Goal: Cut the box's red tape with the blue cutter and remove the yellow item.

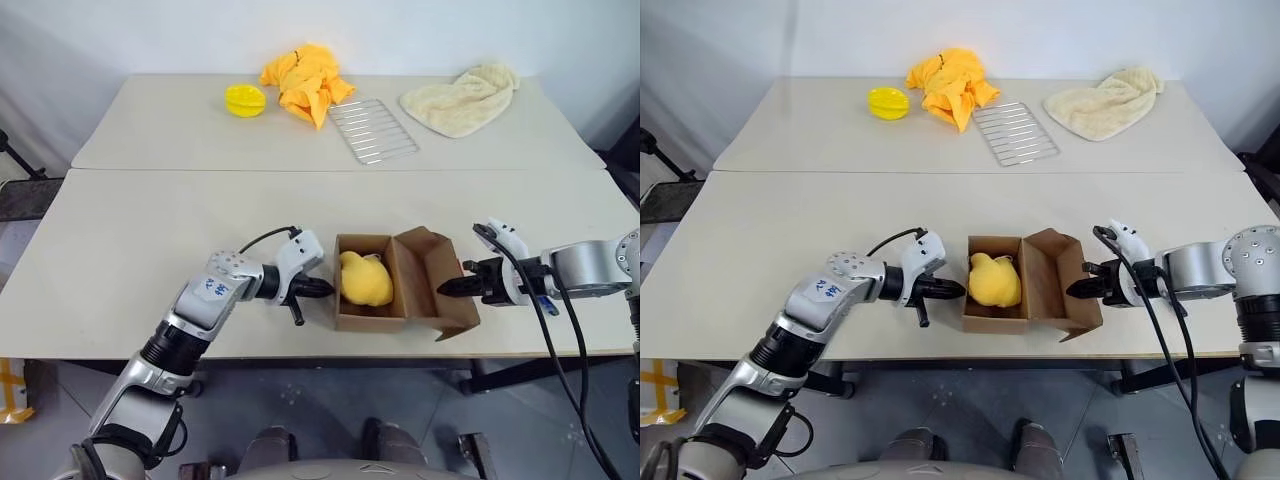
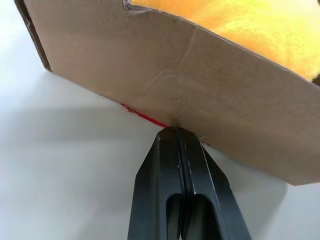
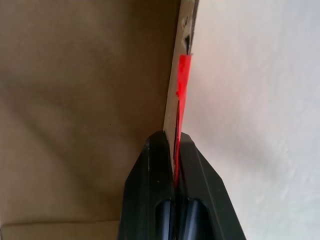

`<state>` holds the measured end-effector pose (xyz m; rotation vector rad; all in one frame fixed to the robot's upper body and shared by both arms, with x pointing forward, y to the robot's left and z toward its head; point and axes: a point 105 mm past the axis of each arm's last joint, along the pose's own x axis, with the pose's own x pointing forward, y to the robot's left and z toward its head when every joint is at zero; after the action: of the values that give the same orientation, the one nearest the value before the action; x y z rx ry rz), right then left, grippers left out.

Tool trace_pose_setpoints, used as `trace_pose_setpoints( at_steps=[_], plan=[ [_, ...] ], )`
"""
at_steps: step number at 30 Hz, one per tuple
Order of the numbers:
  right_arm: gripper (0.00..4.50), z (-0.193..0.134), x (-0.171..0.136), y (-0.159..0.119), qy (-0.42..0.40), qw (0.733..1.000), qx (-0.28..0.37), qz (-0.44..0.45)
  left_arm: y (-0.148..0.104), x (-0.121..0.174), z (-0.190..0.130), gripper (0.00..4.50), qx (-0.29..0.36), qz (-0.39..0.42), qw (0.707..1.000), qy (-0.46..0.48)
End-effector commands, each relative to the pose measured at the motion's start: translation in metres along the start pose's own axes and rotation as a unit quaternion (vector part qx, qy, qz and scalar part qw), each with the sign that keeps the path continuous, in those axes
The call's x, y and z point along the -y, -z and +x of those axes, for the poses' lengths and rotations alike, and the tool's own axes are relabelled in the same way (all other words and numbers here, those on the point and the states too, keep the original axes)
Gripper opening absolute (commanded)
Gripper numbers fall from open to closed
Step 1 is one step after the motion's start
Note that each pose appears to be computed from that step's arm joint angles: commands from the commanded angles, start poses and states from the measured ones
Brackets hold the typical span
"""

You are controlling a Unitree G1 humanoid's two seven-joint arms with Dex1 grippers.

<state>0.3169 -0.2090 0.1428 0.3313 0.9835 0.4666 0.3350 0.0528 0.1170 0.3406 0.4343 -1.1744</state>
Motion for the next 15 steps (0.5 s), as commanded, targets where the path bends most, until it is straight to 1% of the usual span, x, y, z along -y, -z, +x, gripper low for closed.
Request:
trace_pose_setpoints(
  at_steps=[1,3,4,6,9,15],
  plan=[
    [0.01,-0.003,-0.004,-0.008,0.004,0.999,0.032,-0.038,-0.009,0.000,0.005,0.00,0.009,0.015,1.000,0.001],
    [0.01,-0.002,-0.002,-0.013,0.020,0.996,0.055,-0.061,-0.010,-0.001,0.006,0.00,0.011,0.016,1.000,0.002],
    [0.21,-0.003,0.001,-0.018,0.033,0.995,0.073,-0.066,-0.011,-0.002,0.006,0.00,0.011,0.017,1.000,0.002],
    [0.65,-0.008,-0.004,-0.026,0.023,0.991,0.101,-0.089,-0.010,-0.005,0.003,0.00,0.009,0.017,1.000,-0.003],
    [1.67,-0.015,-0.009,-0.033,0.009,0.986,0.125,-0.112,-0.008,-0.010,0.000,0.00,0.007,0.016,1.000,-0.010],
    [3.77,-0.042,-0.005,-0.052,0.008,0.966,0.190,-0.173,-0.006,-0.016,-0.004,0.00,0.003,0.014,1.000,-0.018]
  ],
)
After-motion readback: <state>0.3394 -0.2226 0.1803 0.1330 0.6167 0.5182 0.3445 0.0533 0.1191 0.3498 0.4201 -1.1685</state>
